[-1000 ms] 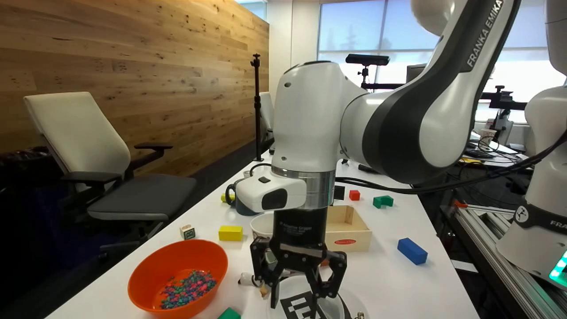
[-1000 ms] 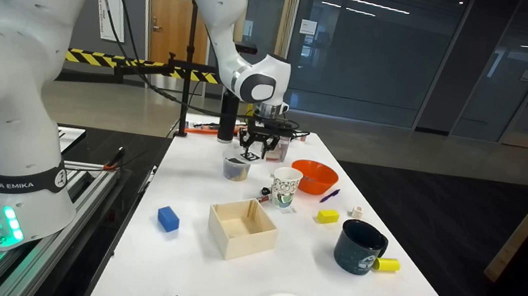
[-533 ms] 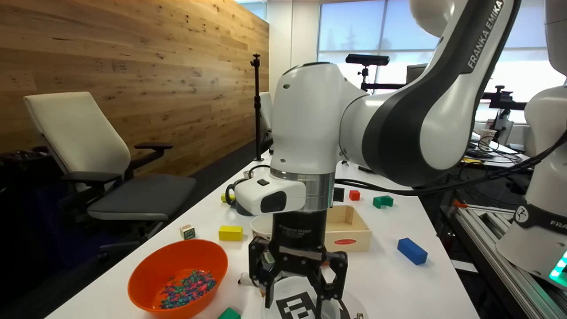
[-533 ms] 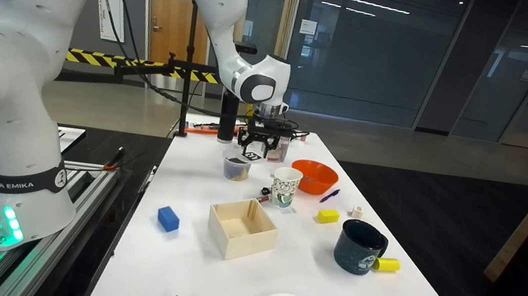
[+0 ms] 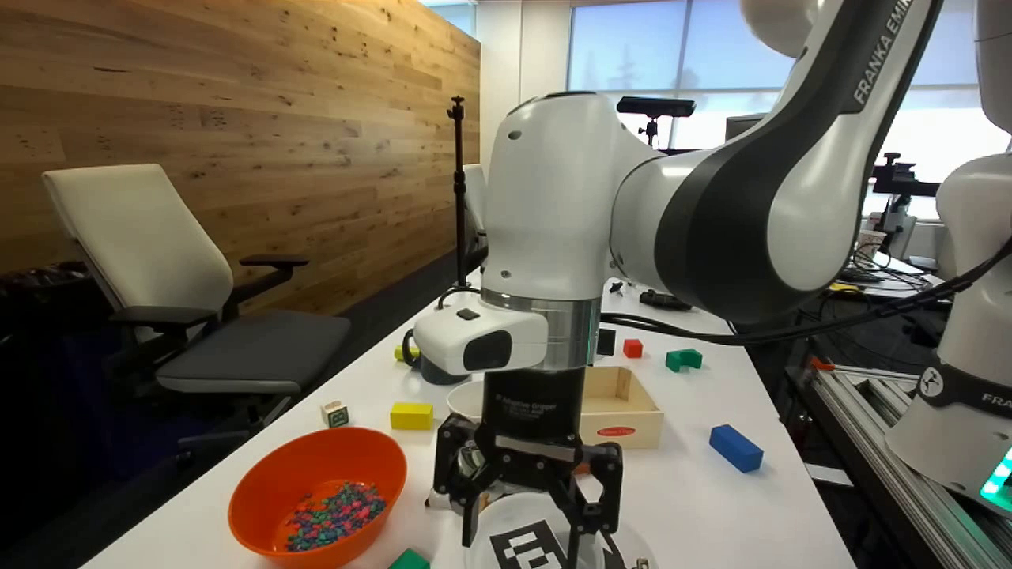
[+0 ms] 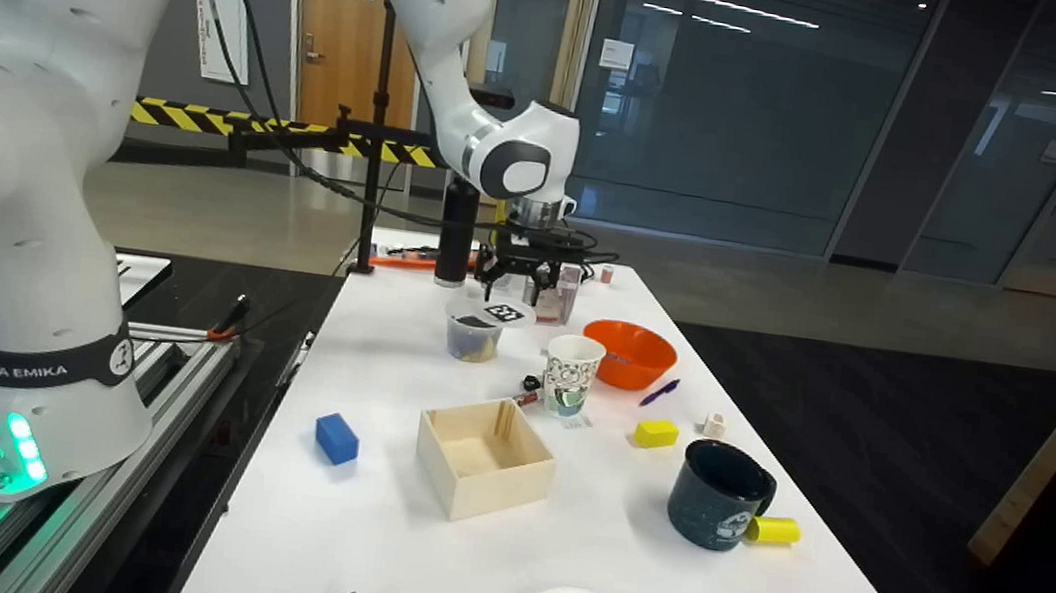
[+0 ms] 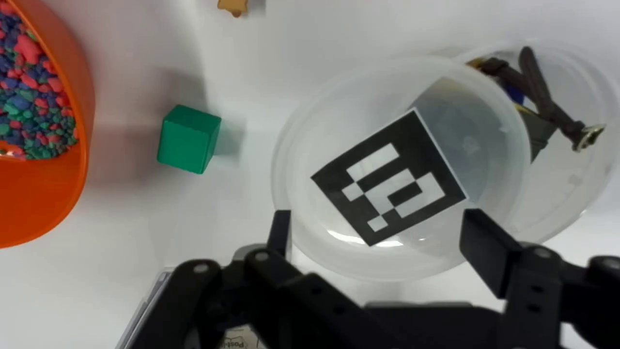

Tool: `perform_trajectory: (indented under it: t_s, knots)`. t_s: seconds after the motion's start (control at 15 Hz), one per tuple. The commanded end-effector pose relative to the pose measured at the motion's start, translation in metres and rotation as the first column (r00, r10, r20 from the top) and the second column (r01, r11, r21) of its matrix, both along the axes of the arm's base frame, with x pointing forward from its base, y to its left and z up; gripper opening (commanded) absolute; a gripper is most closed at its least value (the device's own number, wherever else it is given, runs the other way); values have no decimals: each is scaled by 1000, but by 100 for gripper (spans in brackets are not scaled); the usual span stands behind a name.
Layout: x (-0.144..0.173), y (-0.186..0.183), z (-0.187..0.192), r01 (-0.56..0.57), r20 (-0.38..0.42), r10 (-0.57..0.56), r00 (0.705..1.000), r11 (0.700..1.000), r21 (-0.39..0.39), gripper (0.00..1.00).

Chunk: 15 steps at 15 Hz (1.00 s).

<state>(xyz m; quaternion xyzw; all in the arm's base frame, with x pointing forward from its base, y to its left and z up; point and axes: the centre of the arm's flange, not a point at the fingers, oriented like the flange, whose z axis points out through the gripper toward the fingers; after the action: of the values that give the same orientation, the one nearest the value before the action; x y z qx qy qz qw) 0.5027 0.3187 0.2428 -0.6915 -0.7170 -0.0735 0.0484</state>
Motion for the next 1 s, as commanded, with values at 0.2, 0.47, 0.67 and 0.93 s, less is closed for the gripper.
perform_trajectory:
  t_s: [0.2,0.47,0.67,0.93]
  knots:
    - [3,-5,22,-22,31,23,999,1000,-16,100]
    - [23,-23,21,-9,9,9,1000,999,-49,100]
    - [33,-33,23,-29,-26,27,999,995,-95,100]
    - [41,-33,26,-55,-57,48,997,990,-131,100]
